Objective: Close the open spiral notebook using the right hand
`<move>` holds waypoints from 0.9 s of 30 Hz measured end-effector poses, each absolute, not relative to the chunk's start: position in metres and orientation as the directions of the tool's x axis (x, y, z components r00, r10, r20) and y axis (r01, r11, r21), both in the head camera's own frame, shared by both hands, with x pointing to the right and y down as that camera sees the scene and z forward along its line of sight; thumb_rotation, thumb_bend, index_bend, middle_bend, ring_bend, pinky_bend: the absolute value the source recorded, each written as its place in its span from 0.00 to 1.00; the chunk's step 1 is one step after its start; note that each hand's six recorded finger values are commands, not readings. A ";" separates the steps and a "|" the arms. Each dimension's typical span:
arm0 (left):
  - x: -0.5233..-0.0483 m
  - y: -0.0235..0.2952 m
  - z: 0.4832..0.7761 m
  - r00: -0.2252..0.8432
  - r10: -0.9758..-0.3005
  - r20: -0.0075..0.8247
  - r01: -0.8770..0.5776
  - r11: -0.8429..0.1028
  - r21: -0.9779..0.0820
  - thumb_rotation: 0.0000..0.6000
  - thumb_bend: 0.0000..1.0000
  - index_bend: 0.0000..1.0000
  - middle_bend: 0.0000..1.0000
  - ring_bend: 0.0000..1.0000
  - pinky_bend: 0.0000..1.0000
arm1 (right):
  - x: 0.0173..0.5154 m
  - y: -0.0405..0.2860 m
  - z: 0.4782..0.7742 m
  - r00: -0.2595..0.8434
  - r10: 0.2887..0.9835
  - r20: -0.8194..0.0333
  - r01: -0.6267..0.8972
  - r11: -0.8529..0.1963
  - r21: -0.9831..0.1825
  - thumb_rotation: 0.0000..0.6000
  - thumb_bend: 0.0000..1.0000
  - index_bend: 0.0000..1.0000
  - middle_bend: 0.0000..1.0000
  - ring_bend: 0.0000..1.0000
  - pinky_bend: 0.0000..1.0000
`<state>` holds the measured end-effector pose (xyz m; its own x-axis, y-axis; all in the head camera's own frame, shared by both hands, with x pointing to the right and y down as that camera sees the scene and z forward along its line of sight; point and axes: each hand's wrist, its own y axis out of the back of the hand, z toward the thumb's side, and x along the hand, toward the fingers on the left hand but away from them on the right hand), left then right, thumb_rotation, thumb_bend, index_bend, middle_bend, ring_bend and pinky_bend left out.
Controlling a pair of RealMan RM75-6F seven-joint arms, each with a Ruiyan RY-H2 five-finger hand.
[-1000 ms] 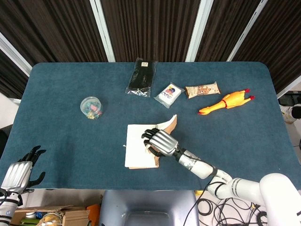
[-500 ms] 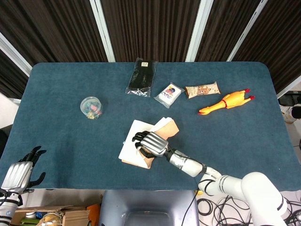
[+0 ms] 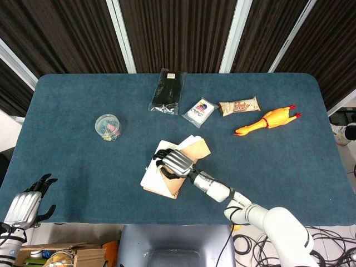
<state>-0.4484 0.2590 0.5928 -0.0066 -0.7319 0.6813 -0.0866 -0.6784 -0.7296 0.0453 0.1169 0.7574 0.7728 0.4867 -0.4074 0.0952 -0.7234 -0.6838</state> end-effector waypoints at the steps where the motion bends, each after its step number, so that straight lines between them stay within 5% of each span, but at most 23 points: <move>1: -0.448 0.259 0.593 -0.006 -0.732 0.681 -0.086 -0.678 -0.730 1.00 0.37 0.20 0.09 0.20 0.41 | 0.042 0.117 0.758 0.773 0.489 -0.403 0.109 -0.729 -0.675 1.00 0.49 0.63 0.26 0.16 0.29; 7: -0.447 0.260 0.593 0.000 -0.730 0.683 -0.082 -0.681 -0.728 1.00 0.37 0.20 0.09 0.20 0.41 | 0.028 0.114 0.762 0.765 0.521 -0.378 0.170 -0.731 -0.661 1.00 0.40 0.52 0.26 0.16 0.28; 11: -0.447 0.260 0.593 0.003 -0.729 0.685 -0.082 -0.683 -0.726 1.00 0.37 0.20 0.09 0.20 0.41 | 0.023 0.111 0.766 0.752 0.544 -0.373 0.204 -0.730 -0.653 1.00 0.32 0.39 0.22 0.11 0.20; 18: -0.447 0.260 0.592 0.004 -0.728 0.685 -0.083 -0.683 -0.725 1.00 0.37 0.20 0.09 0.20 0.41 | 0.029 0.113 0.776 0.736 0.546 -0.399 0.199 -0.738 -0.644 1.00 0.22 0.02 0.00 0.00 0.00; 27: -0.448 0.260 0.592 0.003 -0.729 0.685 -0.086 -0.683 -0.726 1.00 0.37 0.20 0.09 0.20 0.41 | 0.036 0.112 0.776 0.730 0.561 -0.390 0.211 -0.728 -0.653 1.00 0.19 0.00 0.00 0.00 0.00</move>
<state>-0.4477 0.2605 0.5917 0.0029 -0.7287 0.6848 -0.0857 -0.6825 -0.7258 0.0361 0.1117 0.7762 0.7298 0.5613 -0.3902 0.2107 -0.7278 -0.6526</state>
